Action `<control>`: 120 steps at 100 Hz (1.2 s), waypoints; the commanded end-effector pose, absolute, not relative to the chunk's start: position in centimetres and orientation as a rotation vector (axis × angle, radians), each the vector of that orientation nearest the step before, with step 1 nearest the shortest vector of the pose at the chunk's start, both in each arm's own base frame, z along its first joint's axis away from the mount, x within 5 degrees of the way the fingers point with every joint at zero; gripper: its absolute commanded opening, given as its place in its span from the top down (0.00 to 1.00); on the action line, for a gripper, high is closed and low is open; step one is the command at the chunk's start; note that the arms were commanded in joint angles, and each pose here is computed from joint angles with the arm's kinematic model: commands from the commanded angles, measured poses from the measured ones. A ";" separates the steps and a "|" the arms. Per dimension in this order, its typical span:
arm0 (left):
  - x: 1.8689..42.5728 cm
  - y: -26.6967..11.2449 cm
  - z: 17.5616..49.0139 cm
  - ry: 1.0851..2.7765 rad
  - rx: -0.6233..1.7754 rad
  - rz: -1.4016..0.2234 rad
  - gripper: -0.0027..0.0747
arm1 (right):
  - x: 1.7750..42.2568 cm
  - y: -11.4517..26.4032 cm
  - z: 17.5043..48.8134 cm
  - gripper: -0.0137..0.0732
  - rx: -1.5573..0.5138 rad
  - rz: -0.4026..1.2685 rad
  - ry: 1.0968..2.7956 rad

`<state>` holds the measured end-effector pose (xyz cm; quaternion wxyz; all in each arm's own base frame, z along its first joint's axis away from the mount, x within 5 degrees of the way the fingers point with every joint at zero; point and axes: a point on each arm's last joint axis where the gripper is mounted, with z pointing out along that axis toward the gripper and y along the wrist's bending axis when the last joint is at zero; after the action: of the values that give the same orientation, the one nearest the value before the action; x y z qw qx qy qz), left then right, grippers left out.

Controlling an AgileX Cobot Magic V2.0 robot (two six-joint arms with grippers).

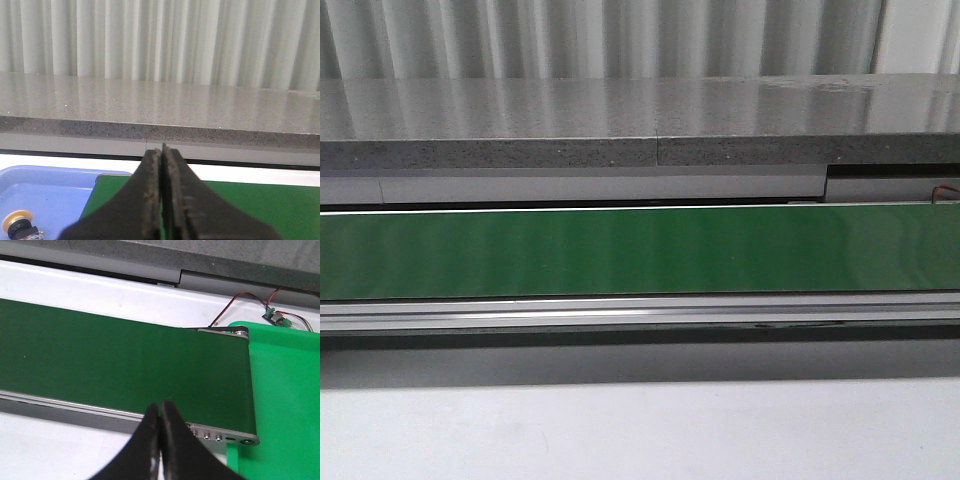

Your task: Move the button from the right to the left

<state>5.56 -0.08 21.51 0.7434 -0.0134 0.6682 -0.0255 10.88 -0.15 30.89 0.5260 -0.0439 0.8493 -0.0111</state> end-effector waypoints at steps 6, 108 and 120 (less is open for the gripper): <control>5.3 -0.1 21.6 1.377 -0.024 -0.059 0.99 | 11.1 -0.3 32.3 0.92 -0.083 -0.042 1.941; 5.3 -0.1 21.6 1.377 -0.024 -0.059 0.99 | 10.9 0.1 31.3 0.92 -0.100 -0.018 1.894; 5.3 -0.1 21.6 1.377 -0.024 -0.059 0.99 | 10.4 0.3 29.8 0.92 -0.054 0.012 1.809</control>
<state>5.56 -0.08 21.49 0.7429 -0.0120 0.6688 -0.0239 10.44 0.40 29.13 0.5555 -0.0458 0.8302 0.0044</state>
